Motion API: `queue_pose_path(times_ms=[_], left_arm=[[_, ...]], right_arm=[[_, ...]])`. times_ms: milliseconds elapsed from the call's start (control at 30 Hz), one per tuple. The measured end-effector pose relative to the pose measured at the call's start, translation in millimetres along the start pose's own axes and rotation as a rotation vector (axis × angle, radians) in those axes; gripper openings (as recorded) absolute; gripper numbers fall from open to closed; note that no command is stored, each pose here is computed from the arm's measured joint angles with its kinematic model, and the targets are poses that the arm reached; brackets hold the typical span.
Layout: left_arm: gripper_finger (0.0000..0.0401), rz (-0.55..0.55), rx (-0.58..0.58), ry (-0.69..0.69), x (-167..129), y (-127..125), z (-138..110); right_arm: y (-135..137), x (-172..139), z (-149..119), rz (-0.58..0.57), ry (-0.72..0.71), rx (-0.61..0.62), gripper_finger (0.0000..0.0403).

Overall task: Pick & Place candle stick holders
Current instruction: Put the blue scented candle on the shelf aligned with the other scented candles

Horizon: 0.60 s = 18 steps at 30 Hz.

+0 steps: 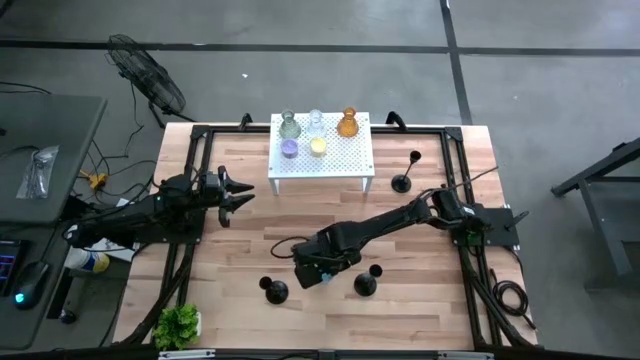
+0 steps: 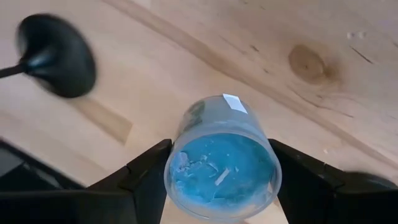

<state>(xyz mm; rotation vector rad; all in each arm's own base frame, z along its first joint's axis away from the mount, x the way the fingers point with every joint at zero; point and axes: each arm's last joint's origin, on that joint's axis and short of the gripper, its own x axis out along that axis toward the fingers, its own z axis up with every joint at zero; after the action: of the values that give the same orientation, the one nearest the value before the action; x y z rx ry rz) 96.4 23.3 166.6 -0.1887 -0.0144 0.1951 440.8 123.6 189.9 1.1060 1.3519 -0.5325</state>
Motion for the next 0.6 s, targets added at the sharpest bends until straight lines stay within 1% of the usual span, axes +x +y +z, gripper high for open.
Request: queue_pose_path(times_ms=[300,433,600], left_arm=[[0.0134,0.001,0.0,0.0,0.0,0.1,0.0],[0.0134,0.0,0.0,0.0,0.0,0.0,0.0],[0.0134,0.001,0.0,0.0,0.0,0.1,0.0]], right_arm=[[-3.8,-31.3,4.1,0.025,0.003,-0.048,0.0238],[-6.5,-53.7,6.5,0.056,-0.006,-0.107,0.0238],[-15.6,-80.3,11.2,0.049,-0.022,-0.156,0.0238]])
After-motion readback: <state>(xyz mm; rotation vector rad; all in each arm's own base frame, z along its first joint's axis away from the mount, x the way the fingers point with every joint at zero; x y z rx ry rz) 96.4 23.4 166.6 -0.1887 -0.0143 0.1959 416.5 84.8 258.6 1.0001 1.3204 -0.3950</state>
